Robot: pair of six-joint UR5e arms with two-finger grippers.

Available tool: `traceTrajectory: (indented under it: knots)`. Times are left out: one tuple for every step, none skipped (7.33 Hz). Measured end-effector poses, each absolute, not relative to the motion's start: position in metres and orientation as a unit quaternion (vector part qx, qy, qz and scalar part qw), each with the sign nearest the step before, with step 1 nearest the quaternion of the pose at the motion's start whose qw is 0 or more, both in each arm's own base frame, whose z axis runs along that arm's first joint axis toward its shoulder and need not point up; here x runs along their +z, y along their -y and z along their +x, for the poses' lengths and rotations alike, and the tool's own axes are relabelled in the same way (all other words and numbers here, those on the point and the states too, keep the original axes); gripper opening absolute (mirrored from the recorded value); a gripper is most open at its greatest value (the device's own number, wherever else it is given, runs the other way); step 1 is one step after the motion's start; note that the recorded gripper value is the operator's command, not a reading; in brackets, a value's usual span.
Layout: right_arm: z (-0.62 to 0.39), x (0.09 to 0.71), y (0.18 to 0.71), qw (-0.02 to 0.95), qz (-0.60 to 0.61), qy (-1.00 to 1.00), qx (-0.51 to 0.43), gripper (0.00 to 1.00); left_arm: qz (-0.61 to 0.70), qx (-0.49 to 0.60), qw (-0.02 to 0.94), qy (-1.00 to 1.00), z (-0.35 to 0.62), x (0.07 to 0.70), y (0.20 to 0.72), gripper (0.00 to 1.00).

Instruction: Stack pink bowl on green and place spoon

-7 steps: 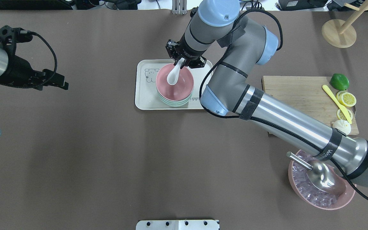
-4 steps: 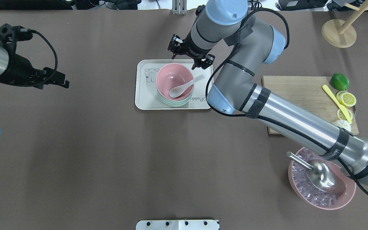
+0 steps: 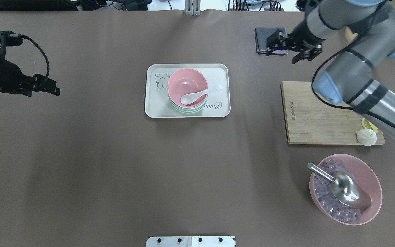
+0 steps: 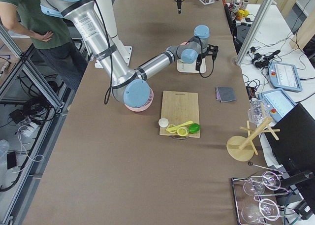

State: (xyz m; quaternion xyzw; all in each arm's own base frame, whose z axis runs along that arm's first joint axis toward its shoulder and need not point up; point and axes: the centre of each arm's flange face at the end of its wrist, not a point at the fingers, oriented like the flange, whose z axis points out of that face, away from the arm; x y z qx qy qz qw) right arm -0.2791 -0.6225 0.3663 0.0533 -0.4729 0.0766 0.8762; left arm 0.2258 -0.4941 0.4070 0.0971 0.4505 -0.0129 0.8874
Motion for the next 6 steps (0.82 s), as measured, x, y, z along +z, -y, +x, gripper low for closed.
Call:
traceTrajectory:
  knots:
    - [-0.228,0.423,0.62,0.889,0.07,0.452,0.039,1.0,0.101,-0.001,0.896,-0.433,0.208,0.431,0.499,0.98]
    - [-0.18,0.481,0.612,0.9,0.086,0.427,-0.004,1.0,0.109,0.021,0.906,-0.41,0.18,0.456,0.507,0.98]
    - [-0.135,0.533,0.604,0.908,0.095,0.405,-0.038,1.0,0.11,0.049,0.916,-0.382,0.148,0.478,0.514,0.98]
    - [-0.093,0.582,0.594,0.913,0.098,0.39,-0.066,1.0,0.103,0.069,0.925,-0.36,0.12,0.496,0.517,0.98]
    - [-0.057,0.618,0.587,0.914,0.097,0.386,-0.081,1.0,0.087,0.075,0.927,-0.356,0.101,0.512,0.511,0.98]
    - [-0.029,0.643,0.58,0.914,0.096,0.385,-0.083,1.0,0.06,0.076,0.92,-0.379,0.092,0.529,0.496,0.98]
